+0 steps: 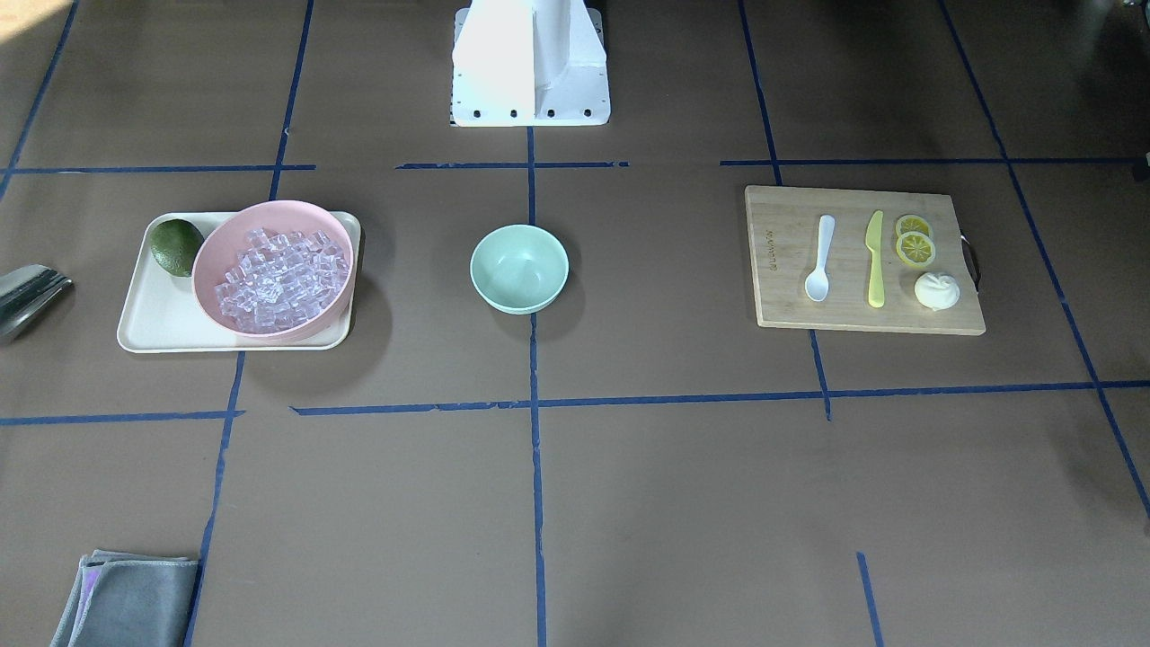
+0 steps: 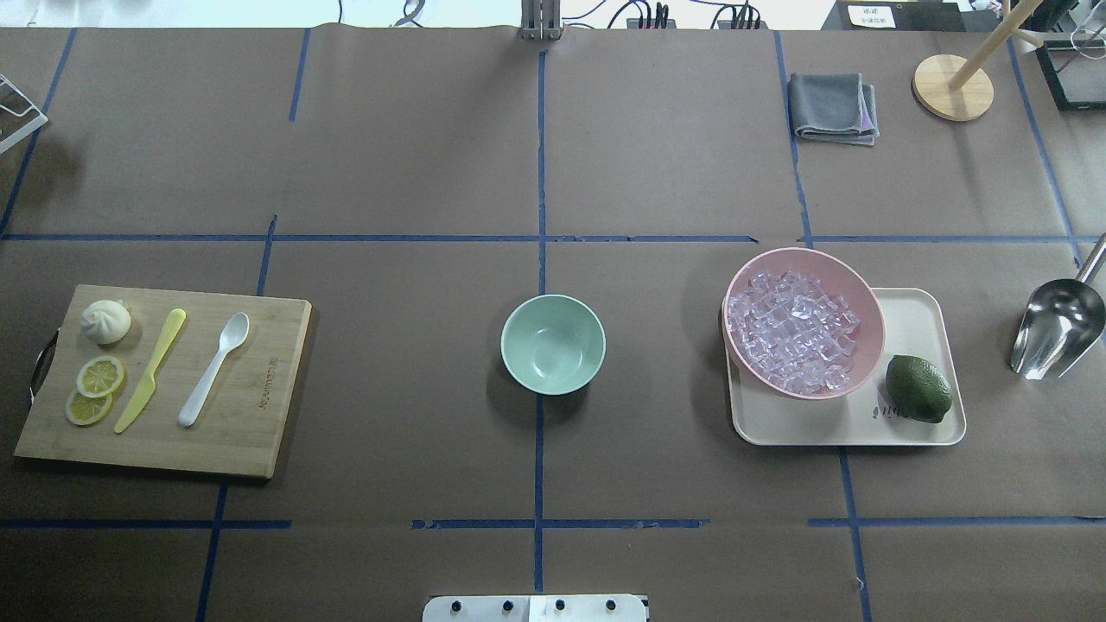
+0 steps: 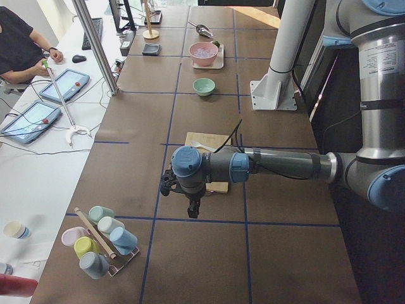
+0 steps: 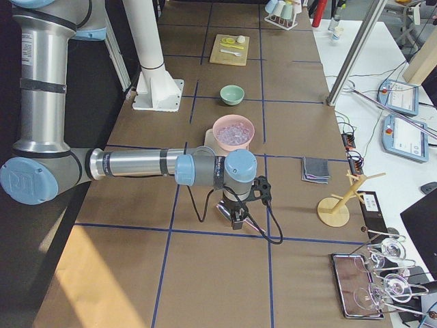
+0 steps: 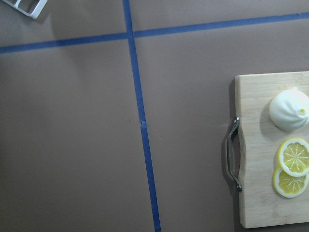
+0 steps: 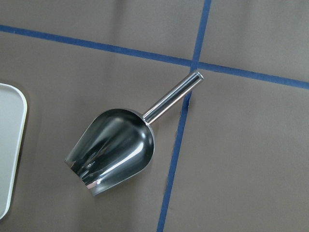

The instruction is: Put spoon and ice into bowl

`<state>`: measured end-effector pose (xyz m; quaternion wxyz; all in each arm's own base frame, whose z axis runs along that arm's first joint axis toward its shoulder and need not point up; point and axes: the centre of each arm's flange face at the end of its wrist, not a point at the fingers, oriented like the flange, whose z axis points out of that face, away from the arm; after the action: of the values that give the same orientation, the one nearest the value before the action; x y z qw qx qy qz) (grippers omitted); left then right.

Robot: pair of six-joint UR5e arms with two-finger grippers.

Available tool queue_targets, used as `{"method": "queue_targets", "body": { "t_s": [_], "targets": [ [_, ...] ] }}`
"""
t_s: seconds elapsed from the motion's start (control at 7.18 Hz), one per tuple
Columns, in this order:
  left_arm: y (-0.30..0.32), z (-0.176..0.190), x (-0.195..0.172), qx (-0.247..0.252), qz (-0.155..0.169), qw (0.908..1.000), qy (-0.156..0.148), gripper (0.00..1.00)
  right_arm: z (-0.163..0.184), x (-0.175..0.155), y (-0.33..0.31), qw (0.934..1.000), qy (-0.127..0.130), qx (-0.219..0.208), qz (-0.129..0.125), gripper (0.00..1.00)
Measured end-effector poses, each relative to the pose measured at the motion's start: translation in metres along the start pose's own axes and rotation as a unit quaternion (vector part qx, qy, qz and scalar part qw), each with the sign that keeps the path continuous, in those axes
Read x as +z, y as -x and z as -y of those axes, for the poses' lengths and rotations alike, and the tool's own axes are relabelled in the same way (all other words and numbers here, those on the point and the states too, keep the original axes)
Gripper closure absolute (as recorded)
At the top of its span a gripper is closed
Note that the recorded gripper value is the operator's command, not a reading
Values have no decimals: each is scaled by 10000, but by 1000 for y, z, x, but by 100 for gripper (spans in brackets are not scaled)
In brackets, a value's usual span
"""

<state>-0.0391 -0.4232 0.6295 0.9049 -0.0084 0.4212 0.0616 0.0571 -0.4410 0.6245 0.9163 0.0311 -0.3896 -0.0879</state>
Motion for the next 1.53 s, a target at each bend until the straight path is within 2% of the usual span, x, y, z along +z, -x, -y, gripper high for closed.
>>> {"method": "queue_targets", "body": {
  "t_s": [0.84, 1.11, 1.25, 1.53],
  "targets": [
    [-4, -11, -4, -5, -26, 10000, -16, 0, -9, 3, -4, 10000, 7, 36, 20, 0],
    [-11, -18, -7, 82, -88, 9999, -116, 0, -11, 4, -3, 10000, 5, 41, 49, 0],
    [-27, -13, -6, 145, -212, 9994, -219, 0, -10, 3, -1, 10000, -1, 14, 58, 0],
    [-101, 8, 14, 337, -534, 9972, -404, 0, -5, 2, 5, 10000, -19, -70, 66, 0]
  ]
}}
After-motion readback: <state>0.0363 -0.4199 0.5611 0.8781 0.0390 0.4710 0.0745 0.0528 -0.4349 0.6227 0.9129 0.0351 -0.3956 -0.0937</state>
